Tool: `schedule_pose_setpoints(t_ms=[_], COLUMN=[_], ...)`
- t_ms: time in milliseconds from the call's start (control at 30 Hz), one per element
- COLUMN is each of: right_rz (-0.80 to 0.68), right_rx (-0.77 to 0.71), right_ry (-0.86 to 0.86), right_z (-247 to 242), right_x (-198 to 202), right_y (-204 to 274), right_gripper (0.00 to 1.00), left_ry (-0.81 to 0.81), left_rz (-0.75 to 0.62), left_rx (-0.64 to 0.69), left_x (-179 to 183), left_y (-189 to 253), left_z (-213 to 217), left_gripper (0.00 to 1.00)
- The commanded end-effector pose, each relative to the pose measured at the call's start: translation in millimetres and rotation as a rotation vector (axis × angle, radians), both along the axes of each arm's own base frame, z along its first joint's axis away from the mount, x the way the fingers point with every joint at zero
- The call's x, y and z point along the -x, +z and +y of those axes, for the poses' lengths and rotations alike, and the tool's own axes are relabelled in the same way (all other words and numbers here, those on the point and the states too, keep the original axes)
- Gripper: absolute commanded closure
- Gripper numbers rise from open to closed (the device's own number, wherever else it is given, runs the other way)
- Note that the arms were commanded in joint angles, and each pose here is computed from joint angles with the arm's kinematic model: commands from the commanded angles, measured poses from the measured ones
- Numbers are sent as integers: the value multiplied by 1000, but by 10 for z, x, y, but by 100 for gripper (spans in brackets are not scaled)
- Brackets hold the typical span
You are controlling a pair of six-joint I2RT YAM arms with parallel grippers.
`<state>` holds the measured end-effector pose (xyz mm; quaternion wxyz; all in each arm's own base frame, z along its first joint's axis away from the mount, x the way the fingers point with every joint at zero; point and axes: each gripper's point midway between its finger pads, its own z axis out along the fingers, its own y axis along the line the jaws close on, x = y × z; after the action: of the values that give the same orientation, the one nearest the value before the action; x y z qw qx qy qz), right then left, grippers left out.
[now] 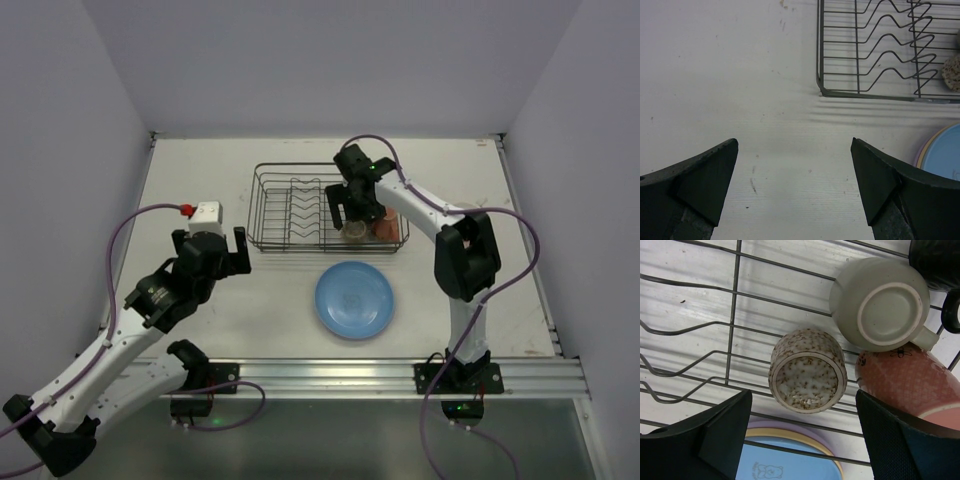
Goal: Unload the mixed dishes from the dish rack
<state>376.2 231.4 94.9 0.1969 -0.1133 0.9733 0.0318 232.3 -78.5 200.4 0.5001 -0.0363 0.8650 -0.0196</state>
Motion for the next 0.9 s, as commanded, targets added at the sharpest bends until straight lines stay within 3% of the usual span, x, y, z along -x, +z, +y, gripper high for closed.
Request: schedule_pose_setpoints(t_ms=[0, 667, 867], right_rz=[-14, 40, 63], right_rx=[-2, 52, 54], right_ry=[15, 15, 14], right_z=[4, -63, -69], right_x=[-49, -113, -68], right_y=[-32, -366, -449], right_gripper=[14, 14, 25], left_ry=[-6, -10, -15], left_rz=[-38, -39, -37], left_rx=[10, 11, 10], left_x=[-67, -70, -69], left_y=[65, 69, 63], left_z=[-34, -40, -47], left_gripper=[0, 0, 0])
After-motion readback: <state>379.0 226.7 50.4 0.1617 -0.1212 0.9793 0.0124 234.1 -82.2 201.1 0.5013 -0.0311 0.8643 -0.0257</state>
